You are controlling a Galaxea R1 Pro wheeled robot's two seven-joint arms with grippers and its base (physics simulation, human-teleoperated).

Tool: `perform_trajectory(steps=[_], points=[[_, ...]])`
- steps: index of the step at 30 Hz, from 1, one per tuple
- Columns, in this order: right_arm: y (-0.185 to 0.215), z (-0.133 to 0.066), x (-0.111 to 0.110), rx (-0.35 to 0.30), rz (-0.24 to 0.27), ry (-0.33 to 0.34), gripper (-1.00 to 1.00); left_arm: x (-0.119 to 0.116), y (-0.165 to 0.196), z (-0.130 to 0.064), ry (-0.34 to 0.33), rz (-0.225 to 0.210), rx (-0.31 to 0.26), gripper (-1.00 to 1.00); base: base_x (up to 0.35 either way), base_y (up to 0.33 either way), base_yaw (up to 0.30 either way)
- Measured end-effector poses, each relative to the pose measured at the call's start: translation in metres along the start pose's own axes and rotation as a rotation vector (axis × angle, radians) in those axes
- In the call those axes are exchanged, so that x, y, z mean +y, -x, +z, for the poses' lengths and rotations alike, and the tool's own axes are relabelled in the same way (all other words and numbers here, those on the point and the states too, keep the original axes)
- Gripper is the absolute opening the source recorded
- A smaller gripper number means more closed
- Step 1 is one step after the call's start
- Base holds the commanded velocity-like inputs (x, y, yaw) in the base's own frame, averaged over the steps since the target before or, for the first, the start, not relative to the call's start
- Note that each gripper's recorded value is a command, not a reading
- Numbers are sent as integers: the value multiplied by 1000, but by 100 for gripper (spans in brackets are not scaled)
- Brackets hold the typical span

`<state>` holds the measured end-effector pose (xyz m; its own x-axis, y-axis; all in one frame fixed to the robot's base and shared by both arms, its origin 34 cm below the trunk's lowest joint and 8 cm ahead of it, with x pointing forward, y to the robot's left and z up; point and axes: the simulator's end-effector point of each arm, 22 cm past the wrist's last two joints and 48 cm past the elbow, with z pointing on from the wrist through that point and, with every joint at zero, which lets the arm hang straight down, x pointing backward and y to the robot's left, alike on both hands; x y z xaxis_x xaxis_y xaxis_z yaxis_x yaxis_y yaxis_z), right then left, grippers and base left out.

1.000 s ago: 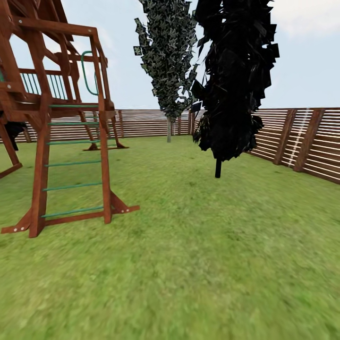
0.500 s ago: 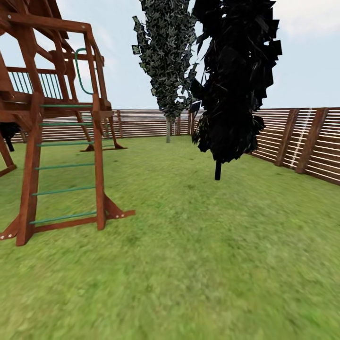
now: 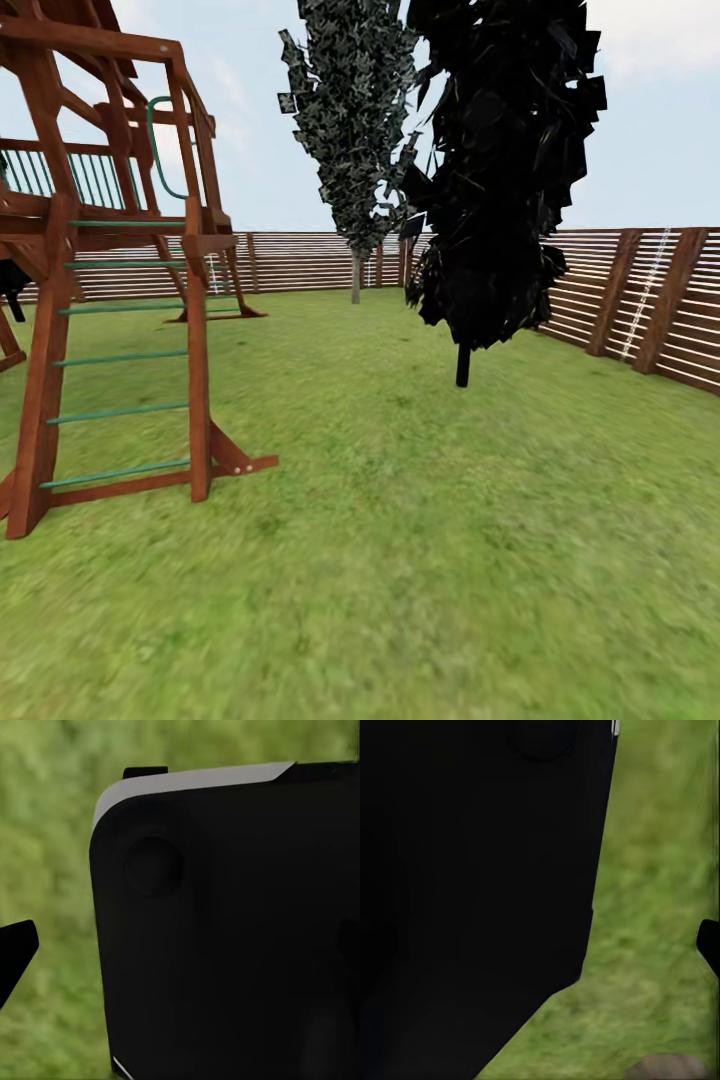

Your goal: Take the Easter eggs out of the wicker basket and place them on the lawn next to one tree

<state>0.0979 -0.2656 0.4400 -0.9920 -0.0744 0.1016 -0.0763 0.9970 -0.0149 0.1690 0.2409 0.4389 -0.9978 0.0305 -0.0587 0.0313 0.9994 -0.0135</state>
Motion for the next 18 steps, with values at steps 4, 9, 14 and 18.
perform_trajectory(steps=[4,9,14,18], points=[[0,0,1,0,0,1,100,0,0,0,0,0,0,100,312,-110,217],[0,0,1,0,0,2,100,0,0,0,0,0,0,100,312,-110,257],[0,0,1,0,0,2,100,0,0,0,0,0,0,100,312,-110,198],[0,0,0,0,0,0,100,0,0,0,0,0,0,100,312,-110,36]])
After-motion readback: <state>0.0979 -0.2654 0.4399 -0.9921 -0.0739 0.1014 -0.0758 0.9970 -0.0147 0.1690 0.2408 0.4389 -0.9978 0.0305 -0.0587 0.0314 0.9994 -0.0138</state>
